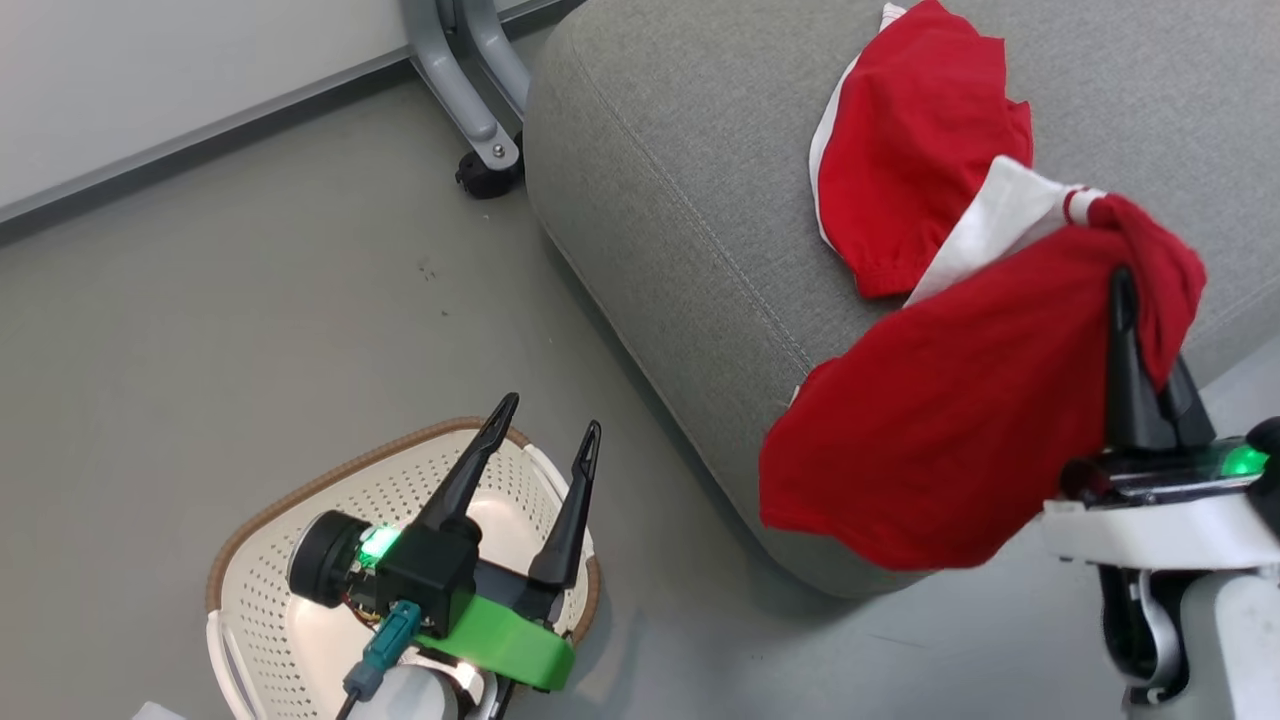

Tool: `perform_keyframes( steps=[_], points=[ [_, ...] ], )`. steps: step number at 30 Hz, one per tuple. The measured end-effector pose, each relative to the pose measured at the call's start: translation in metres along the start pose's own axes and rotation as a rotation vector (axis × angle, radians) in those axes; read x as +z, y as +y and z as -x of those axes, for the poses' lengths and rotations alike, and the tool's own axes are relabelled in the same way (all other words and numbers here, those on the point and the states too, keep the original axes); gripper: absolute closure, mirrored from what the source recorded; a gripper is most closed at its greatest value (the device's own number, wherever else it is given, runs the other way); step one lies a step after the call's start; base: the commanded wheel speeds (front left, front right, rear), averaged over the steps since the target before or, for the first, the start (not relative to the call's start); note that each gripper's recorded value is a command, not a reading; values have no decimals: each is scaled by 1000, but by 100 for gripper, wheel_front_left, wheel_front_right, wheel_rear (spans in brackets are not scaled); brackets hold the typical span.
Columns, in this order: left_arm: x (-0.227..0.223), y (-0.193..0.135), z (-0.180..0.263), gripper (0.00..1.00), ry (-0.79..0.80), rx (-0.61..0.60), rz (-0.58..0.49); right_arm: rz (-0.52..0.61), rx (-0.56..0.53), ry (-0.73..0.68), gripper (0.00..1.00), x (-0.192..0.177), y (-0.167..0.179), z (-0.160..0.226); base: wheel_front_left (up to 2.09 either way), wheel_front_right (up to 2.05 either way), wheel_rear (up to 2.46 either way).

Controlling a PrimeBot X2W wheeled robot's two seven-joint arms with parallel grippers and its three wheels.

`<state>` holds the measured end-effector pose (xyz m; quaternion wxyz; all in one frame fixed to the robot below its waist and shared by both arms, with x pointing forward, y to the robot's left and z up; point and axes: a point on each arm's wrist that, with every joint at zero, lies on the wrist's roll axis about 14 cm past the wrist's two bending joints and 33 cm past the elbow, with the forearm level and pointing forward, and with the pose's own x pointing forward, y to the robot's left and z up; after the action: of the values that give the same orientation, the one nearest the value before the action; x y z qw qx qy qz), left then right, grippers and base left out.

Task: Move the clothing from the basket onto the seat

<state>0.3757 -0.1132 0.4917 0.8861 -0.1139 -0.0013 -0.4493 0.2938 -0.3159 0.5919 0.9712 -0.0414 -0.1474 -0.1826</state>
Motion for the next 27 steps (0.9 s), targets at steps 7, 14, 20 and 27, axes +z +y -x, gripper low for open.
perform_keyframes(
  steps=[7, 14, 20, 27],
  points=[
    [-7, 19, -5, 0, -5, 9, 10, 53, 43, -140, 100, 30, -2, -70, 0, 0, 0],
    [-24, 54, -9, 0, 21, 38, 12, 126, 90, -312, 100, 74, -1, -175, 0, 0, 0],
    [-34, 88, -13, 0, 15, 79, 15, 182, 77, -363, 100, 85, -3, -252, 0, 0, 0],
    [-70, 116, -2, 0, 80, 136, 53, 216, 43, -109, 100, -30, -5, -285, 0, 0, 0]
  ],
)
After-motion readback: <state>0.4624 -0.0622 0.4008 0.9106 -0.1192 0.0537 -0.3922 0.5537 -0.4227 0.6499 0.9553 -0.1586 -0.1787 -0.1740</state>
